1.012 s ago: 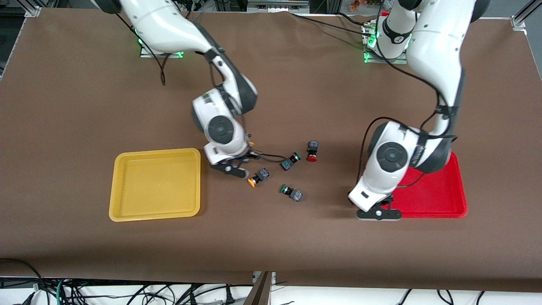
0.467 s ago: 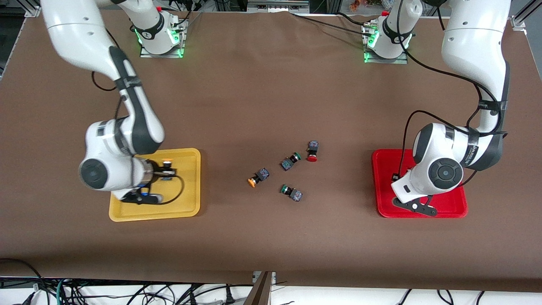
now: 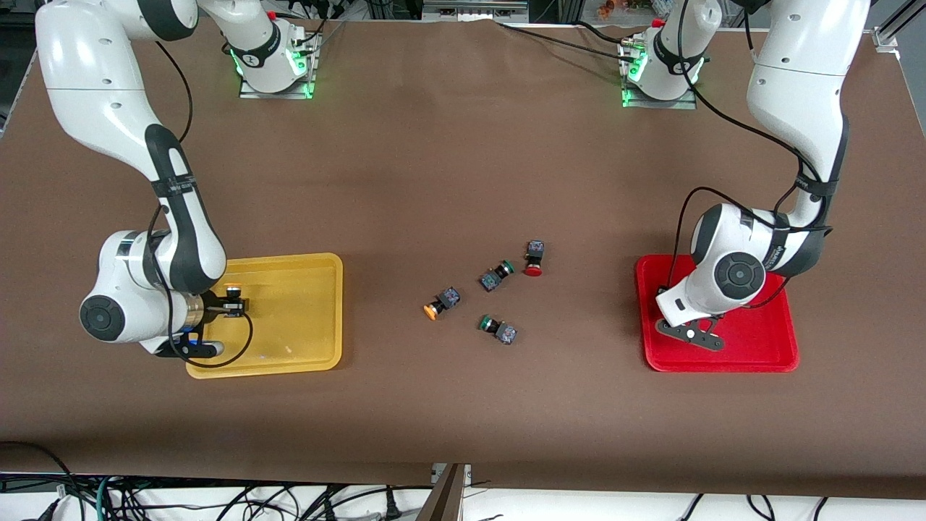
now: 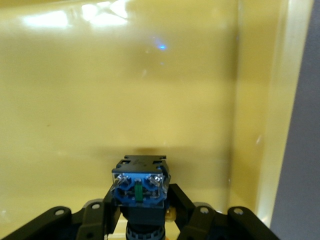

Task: Place red and yellow buttons in trays
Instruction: 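Open both grippers to drop the buttons into the trays, then grasp another red button with the left gripper while the right gripper grasps yellow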

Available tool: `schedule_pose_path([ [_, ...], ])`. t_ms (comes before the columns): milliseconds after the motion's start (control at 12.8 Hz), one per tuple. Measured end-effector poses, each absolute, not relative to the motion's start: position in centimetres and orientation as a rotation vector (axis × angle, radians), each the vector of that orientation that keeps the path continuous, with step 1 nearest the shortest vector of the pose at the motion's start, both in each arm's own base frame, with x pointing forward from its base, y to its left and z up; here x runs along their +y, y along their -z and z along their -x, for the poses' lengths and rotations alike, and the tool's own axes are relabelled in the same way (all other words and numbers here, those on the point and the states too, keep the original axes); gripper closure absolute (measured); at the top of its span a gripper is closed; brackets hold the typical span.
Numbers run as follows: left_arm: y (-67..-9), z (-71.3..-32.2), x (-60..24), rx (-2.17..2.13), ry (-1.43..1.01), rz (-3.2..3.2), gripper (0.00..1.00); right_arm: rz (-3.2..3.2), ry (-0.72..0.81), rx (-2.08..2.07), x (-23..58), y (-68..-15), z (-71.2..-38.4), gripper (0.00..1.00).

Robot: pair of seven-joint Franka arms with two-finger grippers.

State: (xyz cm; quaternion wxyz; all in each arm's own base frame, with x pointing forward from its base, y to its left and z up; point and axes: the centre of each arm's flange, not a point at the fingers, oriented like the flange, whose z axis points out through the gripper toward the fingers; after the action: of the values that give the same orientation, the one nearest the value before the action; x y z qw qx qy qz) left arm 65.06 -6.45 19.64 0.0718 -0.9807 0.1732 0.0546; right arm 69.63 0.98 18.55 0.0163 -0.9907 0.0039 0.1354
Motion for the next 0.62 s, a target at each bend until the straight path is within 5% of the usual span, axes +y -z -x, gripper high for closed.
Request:
schedule_pose_path([
  [156,-22.0,-65.4,-6.6,0.522,-0.122,2.950,0.23,3.083,-0.405,-0.011,0.9,-17.9,-69.7,0.57],
  [311,-26.1,-65.3,-9.4,0.487,-0.087,3.029,0.01,3.079,-0.397,-0.035,1.2,-18.4,-69.9,0.38],
  [623,-29.9,-63.2,-20.1,0.552,-0.040,3.185,0.00,3.072,-0.487,0.003,8.1,-23.0,-69.8,0.00],
])
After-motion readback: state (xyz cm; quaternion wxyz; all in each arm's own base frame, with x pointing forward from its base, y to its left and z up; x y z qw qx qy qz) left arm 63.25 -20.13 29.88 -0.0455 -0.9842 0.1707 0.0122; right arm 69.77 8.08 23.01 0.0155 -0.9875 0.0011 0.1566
